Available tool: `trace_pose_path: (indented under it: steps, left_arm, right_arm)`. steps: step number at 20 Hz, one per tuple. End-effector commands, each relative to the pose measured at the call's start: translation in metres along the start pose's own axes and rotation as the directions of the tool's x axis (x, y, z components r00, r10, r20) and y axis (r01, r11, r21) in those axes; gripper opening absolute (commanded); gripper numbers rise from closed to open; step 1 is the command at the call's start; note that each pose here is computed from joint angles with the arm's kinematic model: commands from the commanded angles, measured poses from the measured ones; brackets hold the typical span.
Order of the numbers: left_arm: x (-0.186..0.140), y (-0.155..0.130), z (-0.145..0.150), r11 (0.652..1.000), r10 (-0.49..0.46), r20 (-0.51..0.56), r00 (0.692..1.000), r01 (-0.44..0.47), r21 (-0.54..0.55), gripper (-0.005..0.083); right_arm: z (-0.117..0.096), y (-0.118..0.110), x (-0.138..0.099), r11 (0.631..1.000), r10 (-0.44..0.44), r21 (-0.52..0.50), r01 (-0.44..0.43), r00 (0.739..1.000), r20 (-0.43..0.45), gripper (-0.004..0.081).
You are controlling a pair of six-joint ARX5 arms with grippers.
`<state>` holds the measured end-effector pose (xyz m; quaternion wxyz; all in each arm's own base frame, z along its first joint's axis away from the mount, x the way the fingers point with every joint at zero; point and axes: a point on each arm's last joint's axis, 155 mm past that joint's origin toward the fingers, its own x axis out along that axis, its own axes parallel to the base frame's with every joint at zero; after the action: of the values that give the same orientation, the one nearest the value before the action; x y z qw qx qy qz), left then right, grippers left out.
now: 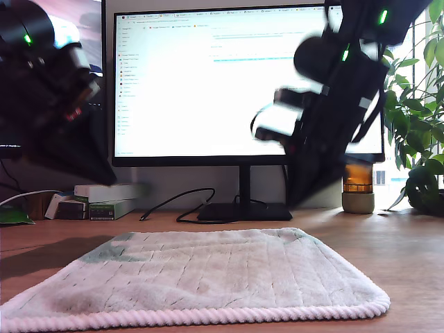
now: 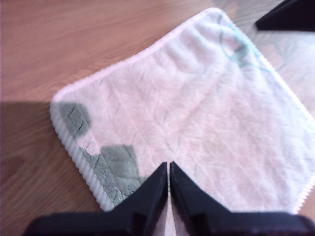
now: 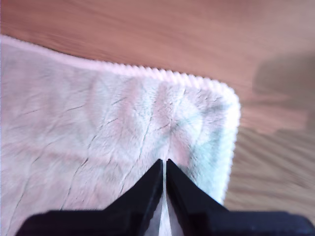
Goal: Fold the tea towel to a neat square and place it to the right
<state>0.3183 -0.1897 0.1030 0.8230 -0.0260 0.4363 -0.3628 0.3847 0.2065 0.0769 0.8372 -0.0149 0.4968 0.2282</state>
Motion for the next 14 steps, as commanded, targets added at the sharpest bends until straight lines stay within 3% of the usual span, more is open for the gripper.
trace_pose_path:
  steps: [1,5,10,14]
  left_arm:
    - [-0.008,-0.004,0.004,0.999,0.002,0.021,1.000,-0.003,0.036,-0.0021]
    - [-0.030,-0.005,0.021,0.994,0.063,0.103,0.993,-0.072,0.084,-0.0021]
    - [-0.057,-0.014,0.027,0.984,0.092,0.184,0.979,-0.118,0.135,-0.0021]
    - [-0.065,-0.019,0.004,0.976,0.092,0.224,0.970,-0.133,0.175,-0.0021]
  right_arm:
    - [0.008,0.003,-0.010,1.000,-0.004,-0.029,0.005,0.999,0.034,-0.0013]
    - [0.023,0.007,-0.036,0.997,-0.027,-0.072,0.035,0.993,0.111,-0.0013]
    - [0.032,0.029,-0.068,0.985,-0.042,-0.153,0.080,0.971,0.237,-0.0013]
    - [0.000,0.046,-0.076,0.970,-0.005,-0.233,0.068,0.965,0.261,-0.0013]
